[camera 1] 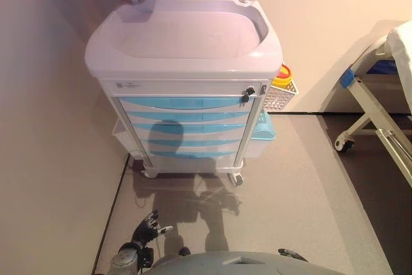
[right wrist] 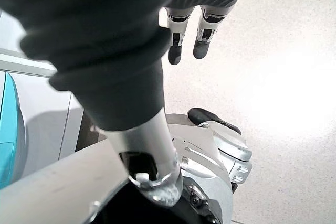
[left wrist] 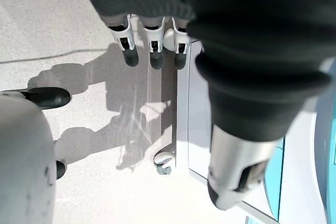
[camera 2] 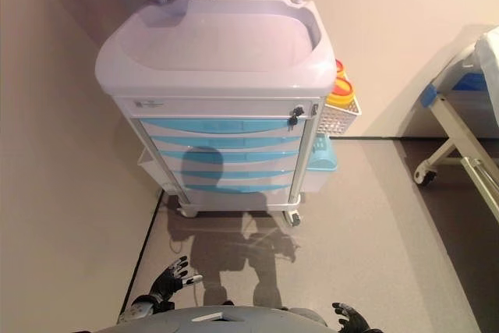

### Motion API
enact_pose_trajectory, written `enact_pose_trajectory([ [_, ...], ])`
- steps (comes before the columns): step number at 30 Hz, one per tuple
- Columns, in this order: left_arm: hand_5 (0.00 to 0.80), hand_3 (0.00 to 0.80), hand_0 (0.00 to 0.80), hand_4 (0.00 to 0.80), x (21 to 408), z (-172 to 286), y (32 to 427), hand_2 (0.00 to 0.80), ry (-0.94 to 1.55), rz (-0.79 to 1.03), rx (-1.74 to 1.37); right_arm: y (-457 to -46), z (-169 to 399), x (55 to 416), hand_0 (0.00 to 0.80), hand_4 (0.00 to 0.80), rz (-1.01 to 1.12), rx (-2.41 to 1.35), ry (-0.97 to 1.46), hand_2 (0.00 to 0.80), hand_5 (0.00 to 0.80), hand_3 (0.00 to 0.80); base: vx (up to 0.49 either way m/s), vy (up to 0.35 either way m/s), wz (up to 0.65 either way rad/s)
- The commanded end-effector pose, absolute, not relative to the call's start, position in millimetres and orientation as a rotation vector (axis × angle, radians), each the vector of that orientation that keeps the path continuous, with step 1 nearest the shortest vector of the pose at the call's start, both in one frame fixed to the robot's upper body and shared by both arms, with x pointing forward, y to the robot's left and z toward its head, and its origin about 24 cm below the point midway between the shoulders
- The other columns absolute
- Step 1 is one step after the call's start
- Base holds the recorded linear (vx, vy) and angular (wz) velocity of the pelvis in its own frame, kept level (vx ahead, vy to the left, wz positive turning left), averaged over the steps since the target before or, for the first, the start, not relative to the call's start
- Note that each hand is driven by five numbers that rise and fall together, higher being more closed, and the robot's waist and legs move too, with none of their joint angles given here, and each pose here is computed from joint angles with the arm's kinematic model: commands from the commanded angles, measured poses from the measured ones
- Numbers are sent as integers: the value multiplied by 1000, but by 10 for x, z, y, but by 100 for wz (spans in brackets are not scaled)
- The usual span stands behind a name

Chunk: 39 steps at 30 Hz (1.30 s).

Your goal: Open the drawer and pick up the medicine

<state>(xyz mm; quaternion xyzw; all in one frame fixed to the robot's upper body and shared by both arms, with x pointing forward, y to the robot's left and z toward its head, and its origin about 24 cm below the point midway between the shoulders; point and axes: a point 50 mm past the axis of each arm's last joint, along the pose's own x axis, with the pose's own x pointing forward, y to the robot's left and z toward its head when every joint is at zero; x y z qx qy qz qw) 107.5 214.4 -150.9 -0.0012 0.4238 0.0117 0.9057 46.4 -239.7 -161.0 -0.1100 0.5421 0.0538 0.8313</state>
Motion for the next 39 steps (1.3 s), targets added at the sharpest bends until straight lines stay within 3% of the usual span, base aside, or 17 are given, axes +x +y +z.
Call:
enact_pose_trajectory([
  [1,0,0,0,0,1204,-1484,2112,0,837,39,-14,-1986,-1490,1261,0,0,133,-133,864,0,0,0,0,0,0],
  [25,0,0,0,0,1088,-1509,2184,0,853,136,-118,-2020,-1521,1140,0,0,114,-123,893,0,0,0,44,19,-1],
  [39,0,0,0,0,1856,-1142,2249,0,526,193,-388,-2141,-1333,1494,0,0,109,-154,756,0,0,0,5,68,-16],
])
